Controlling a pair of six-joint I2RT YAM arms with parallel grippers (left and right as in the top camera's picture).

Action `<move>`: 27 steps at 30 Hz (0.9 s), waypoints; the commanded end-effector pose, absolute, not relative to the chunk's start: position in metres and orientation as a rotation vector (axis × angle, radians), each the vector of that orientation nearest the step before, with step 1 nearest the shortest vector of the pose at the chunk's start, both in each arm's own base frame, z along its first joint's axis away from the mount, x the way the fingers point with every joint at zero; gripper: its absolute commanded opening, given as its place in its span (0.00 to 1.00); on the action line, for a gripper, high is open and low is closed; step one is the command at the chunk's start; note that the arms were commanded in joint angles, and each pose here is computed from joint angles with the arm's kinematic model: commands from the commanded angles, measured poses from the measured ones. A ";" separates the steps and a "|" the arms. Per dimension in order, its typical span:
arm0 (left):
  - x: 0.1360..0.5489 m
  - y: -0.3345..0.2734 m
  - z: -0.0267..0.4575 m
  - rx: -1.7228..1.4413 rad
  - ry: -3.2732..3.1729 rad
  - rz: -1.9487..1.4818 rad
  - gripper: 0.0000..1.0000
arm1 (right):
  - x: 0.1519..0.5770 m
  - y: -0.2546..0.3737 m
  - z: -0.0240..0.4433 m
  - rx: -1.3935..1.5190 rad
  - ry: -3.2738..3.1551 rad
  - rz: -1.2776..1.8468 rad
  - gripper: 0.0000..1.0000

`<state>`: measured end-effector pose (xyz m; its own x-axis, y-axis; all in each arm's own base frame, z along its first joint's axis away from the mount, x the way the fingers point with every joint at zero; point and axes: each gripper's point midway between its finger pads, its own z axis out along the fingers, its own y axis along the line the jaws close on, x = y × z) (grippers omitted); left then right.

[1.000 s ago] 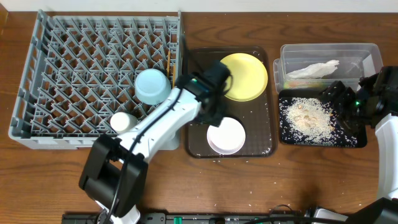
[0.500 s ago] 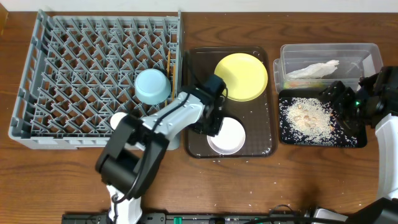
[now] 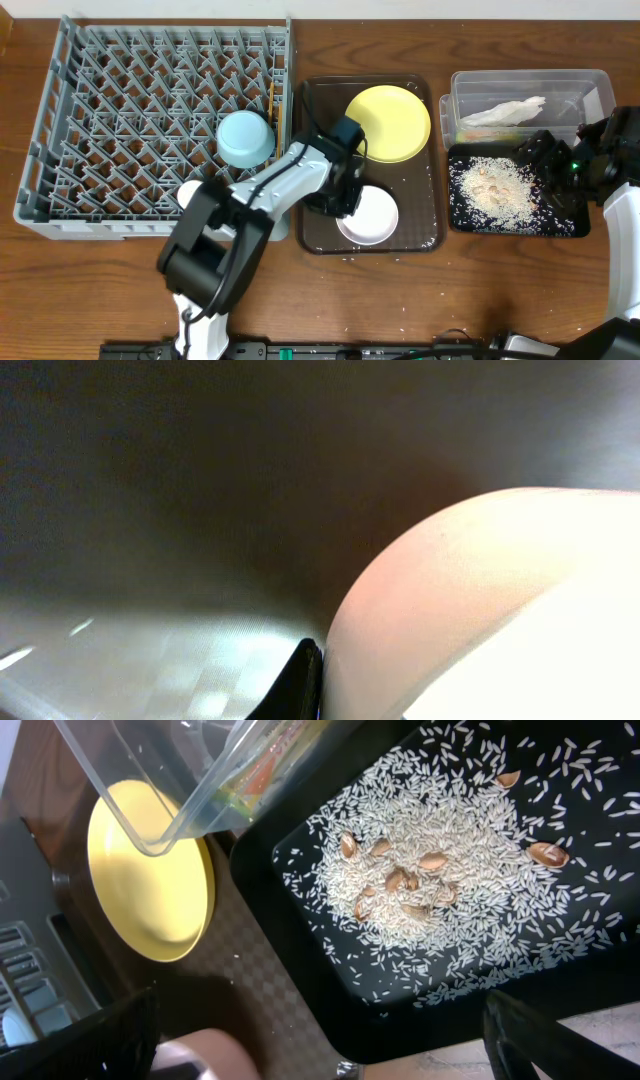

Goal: Sort waste into correct bins and load items into the dishwasher
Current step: 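Lift the white bowl and pull it toward the dish rack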

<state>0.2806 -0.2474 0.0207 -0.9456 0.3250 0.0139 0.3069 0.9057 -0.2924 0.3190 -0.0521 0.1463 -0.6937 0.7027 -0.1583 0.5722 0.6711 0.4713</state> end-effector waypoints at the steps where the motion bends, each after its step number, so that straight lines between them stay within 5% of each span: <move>1: 0.332 -0.229 0.116 -0.506 -3.305 0.461 0.07 | 0.318 -0.049 0.147 0.989 2.568 0.569 0.99; 6: 0.359 -0.142 0.182 -0.278 -3.612 0.009 0.07 | 0.318 -0.049 0.147 0.989 2.568 0.569 0.99; 15: 0.342 0.059 0.265 0.377 -3.354 -1.586 0.08 | 0.318 -0.049 0.147 0.989 2.568 0.569 0.99; 27: 0.358 0.130 0.247 0.586 -2.878 -2.100 0.07 | 0.318 -0.049 0.147 0.989 2.568 0.569 0.99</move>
